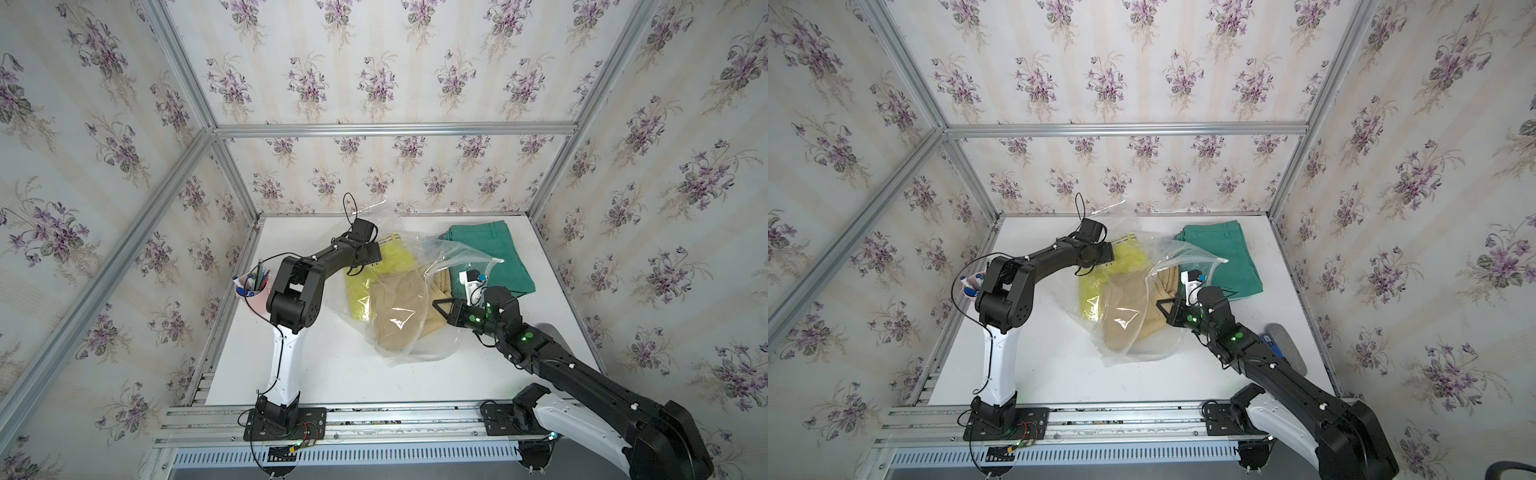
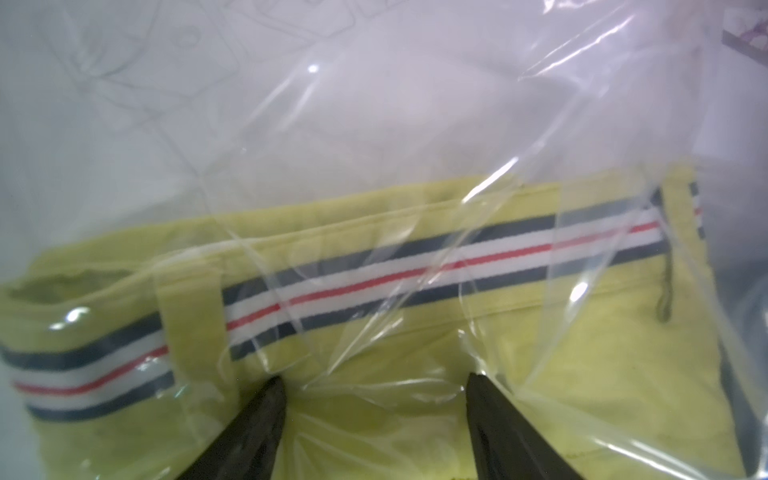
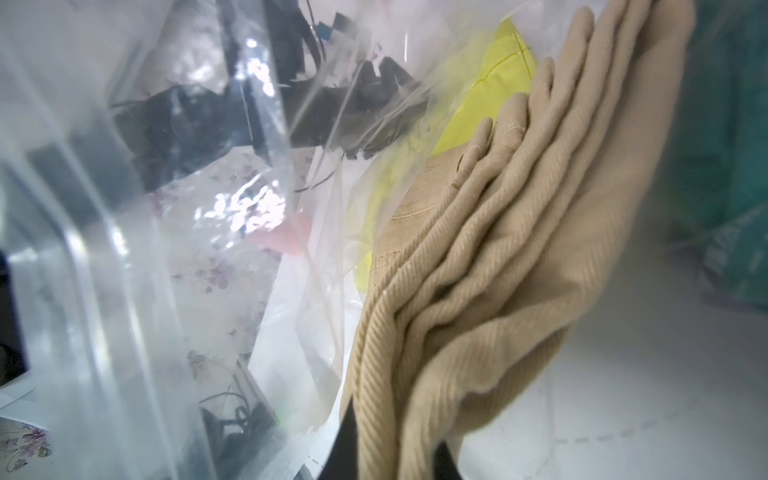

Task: Take the trousers out of the vacuum bag
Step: Take out the trousers from the vacuum bag.

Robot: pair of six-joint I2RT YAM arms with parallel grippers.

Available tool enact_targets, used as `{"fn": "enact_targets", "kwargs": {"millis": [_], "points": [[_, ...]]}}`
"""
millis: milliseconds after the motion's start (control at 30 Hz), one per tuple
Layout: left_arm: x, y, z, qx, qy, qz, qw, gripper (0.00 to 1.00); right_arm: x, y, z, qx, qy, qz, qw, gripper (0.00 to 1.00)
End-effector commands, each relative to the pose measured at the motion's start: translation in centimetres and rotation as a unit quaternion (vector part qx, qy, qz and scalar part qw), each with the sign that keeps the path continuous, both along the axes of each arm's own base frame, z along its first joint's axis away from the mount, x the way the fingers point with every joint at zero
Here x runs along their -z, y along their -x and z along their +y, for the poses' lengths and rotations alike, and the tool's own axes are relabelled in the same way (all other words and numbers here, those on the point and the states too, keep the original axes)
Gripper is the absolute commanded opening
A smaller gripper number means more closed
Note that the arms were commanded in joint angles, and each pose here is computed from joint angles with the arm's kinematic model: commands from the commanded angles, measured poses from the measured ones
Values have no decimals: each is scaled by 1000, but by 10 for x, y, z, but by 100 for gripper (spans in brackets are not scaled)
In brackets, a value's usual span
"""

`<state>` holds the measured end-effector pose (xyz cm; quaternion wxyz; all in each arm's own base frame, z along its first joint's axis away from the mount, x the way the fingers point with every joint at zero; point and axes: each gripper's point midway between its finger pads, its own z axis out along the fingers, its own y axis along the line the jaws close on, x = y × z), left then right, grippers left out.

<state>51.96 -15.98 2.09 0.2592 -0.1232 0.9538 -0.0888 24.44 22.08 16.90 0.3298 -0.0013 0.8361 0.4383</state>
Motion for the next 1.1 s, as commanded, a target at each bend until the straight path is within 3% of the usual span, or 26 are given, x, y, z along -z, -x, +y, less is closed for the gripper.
{"fn": "enact_targets", "kwargs": {"millis": [0,533,800,1067], "points": [[39,57,49,-44,-66,130,988,73,-15,1,3,-8,-18,-13,1000,0],[-7,31,106,-85,-100,83,988,73,-49,5,-34,64,29,-48,996,0],[-11,35,121,-89,-112,79,987,74,-76,1,-63,125,68,-76,987,0],[-15,37,126,-88,-113,76,987,78,-93,4,-71,136,79,-90,983,0]]}}
